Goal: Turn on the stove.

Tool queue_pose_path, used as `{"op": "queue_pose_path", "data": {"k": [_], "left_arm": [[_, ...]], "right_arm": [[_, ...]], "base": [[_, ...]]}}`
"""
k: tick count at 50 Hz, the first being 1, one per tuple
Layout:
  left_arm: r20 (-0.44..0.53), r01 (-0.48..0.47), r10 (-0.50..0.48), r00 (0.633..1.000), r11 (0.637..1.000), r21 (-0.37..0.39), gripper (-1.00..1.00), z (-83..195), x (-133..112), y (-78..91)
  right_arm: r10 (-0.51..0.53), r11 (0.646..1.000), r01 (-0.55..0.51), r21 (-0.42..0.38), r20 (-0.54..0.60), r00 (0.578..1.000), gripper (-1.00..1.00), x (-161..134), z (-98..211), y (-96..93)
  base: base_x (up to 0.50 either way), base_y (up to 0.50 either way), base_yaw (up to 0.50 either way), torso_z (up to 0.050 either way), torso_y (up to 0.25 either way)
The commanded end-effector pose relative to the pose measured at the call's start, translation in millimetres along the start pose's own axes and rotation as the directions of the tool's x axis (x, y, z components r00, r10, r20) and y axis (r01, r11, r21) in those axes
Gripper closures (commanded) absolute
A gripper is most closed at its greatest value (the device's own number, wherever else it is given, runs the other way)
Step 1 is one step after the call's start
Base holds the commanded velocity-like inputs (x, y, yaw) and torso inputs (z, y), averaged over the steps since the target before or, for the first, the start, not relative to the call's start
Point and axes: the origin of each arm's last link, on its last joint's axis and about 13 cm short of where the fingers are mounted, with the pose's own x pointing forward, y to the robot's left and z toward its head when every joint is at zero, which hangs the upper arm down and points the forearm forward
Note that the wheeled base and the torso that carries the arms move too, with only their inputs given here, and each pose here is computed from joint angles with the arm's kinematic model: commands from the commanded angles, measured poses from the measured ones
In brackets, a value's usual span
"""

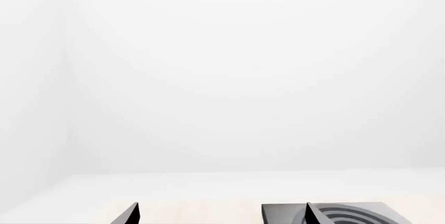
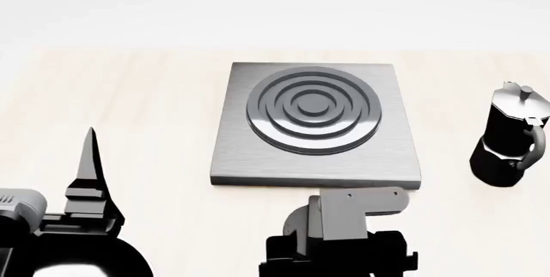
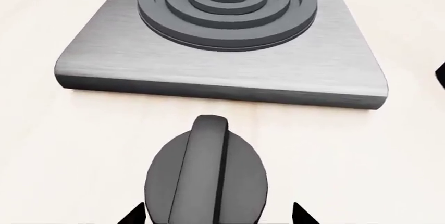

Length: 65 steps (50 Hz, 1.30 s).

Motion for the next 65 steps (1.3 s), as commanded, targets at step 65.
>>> {"op": "queue_pose_path", "data": {"k": [65], "left_arm": [[-0.001,-0.001,0.001,1.0,1.0,0.002,-1.0,0,0,-0.2]], "right_arm": [[-0.07,0.998,0.07,0.001,-0.047,0.996,-1.0,14,-15,-10.1]], "base": [[0.0,0.0,0.0,0.0,0.0]]}}
